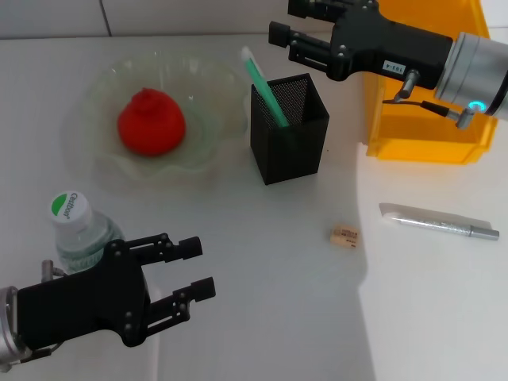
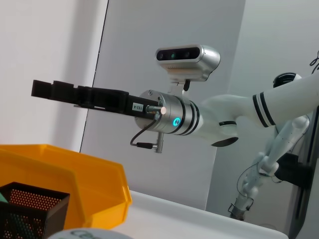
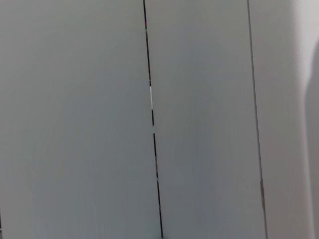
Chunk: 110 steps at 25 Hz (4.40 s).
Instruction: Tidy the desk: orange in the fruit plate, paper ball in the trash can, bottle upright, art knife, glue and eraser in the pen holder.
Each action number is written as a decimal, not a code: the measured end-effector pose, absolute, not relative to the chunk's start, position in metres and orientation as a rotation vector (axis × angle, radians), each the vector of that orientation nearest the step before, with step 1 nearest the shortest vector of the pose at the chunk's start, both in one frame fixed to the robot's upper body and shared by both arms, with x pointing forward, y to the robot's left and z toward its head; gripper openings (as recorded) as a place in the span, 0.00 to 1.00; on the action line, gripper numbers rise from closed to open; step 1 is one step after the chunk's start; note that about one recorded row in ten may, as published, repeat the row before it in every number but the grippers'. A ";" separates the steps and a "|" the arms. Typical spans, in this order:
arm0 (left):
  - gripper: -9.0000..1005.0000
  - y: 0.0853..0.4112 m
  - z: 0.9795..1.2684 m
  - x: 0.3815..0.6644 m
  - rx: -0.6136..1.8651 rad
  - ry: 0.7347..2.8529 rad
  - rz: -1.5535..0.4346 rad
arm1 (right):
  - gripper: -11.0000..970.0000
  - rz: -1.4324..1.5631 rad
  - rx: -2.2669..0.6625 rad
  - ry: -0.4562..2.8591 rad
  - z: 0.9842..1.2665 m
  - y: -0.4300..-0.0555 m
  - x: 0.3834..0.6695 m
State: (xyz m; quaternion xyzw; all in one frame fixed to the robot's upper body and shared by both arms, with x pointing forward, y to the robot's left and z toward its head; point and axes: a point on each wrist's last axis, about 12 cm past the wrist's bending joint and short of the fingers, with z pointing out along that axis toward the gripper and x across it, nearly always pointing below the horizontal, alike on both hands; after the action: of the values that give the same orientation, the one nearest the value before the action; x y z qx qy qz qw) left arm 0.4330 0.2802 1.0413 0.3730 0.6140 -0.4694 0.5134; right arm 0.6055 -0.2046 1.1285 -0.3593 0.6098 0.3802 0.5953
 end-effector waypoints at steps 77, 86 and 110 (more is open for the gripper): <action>0.53 0.281 1.040 0.435 0.889 1.482 -1.089 | 0.29 0.487 -1.530 2.114 1.175 -0.157 0.586; 0.53 0.281 1.040 0.436 0.892 1.479 -1.090 | 0.34 0.811 -1.062 1.808 1.194 -0.201 0.610; 0.53 0.281 1.040 0.434 0.888 1.478 -1.094 | 0.43 0.759 -1.051 1.801 1.182 -0.180 0.618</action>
State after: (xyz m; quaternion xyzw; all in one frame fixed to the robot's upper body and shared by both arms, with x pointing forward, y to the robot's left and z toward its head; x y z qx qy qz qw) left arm 0.4341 0.2811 1.0398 0.3708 0.6173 -0.4566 0.5224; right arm 0.6182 -0.1804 1.1816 -0.4239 0.7269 0.3063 0.4451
